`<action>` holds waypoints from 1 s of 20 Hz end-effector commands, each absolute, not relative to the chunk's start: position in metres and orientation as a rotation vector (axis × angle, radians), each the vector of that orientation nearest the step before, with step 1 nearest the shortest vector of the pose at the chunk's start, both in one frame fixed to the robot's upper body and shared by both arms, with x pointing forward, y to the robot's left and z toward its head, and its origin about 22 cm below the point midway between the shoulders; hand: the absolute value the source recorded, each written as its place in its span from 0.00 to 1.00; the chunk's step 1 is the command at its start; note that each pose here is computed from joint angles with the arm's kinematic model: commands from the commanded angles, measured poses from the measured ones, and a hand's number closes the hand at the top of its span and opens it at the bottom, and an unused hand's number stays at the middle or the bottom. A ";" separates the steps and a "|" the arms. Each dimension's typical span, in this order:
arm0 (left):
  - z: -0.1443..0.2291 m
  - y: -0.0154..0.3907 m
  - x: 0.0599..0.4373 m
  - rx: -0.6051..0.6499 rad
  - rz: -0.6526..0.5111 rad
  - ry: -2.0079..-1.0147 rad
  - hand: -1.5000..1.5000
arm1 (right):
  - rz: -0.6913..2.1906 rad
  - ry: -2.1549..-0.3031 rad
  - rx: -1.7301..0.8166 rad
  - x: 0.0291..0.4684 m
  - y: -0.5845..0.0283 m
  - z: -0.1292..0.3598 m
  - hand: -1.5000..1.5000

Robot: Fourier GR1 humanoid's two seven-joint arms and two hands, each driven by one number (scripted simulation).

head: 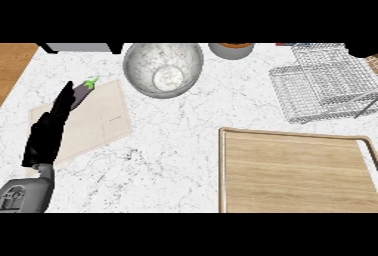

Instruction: Pick the croissant from the tray and place it in the tiered basket

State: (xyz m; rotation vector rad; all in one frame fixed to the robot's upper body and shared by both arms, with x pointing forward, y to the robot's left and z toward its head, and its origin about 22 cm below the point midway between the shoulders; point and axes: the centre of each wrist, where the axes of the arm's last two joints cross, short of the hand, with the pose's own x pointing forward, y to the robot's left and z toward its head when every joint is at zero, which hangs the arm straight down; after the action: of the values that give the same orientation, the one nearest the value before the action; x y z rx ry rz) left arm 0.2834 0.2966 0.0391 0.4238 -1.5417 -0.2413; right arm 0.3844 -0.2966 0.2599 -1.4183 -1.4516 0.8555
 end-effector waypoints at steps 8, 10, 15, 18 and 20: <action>0.043 0.295 0.269 0.401 -0.228 -1.536 0.50 | 0.915 -1.444 -1.173 0.407 -0.350 0.224 1.00; 0.031 0.288 0.279 0.425 -0.246 -1.538 0.50 | 0.909 -1.413 -1.147 0.407 -0.365 0.219 1.00; 0.032 0.286 0.286 0.432 -0.227 -1.537 0.50 | 0.776 -1.294 -0.973 0.418 -0.356 0.195 0.00; 0.022 0.283 0.276 0.425 -0.242 -1.550 0.50 | 0.730 -1.354 -0.965 0.411 -0.384 0.184 0.00; 0.026 0.314 0.280 0.425 -0.230 -1.520 0.50 | 0.666 -1.402 -0.923 0.412 -0.367 0.168 0.00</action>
State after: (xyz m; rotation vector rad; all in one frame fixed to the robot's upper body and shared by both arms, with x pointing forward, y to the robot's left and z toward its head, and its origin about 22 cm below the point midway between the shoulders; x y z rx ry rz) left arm 0.2804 0.2970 0.0302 0.4202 -1.5374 -0.2338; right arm 0.4158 -0.3601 0.1977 -0.9764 -1.4135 0.7457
